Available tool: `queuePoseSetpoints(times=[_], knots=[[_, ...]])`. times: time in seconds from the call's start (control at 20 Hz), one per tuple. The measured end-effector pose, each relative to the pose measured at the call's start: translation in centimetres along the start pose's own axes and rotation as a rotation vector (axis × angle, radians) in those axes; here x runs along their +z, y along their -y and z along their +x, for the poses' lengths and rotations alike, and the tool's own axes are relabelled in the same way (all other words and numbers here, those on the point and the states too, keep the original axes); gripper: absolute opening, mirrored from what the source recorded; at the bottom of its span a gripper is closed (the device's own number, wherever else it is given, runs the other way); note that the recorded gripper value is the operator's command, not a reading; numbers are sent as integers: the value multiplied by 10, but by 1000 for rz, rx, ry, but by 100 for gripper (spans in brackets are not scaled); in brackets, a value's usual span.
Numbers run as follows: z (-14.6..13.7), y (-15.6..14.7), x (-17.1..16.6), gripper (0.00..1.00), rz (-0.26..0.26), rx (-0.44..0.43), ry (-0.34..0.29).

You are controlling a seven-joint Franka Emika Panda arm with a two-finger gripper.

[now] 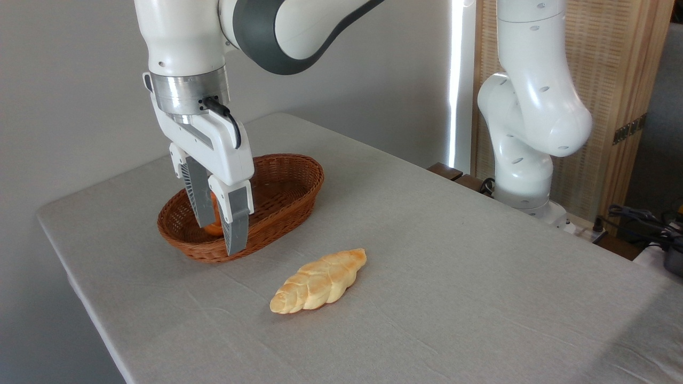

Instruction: Put bread into the basket

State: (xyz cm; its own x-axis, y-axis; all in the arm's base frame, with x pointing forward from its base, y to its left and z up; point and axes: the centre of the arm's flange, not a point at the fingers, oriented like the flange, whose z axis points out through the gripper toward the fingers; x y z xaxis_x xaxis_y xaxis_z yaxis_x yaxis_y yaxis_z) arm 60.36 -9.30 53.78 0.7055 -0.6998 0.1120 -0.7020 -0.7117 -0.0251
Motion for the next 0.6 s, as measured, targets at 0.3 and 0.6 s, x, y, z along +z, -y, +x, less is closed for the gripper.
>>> queuePoseSetpoints(times=[0.3, 0.6], knots=[[2, -7, 2, 100, -24, 5, 7], [2, -7, 2, 100, -24, 5, 7]])
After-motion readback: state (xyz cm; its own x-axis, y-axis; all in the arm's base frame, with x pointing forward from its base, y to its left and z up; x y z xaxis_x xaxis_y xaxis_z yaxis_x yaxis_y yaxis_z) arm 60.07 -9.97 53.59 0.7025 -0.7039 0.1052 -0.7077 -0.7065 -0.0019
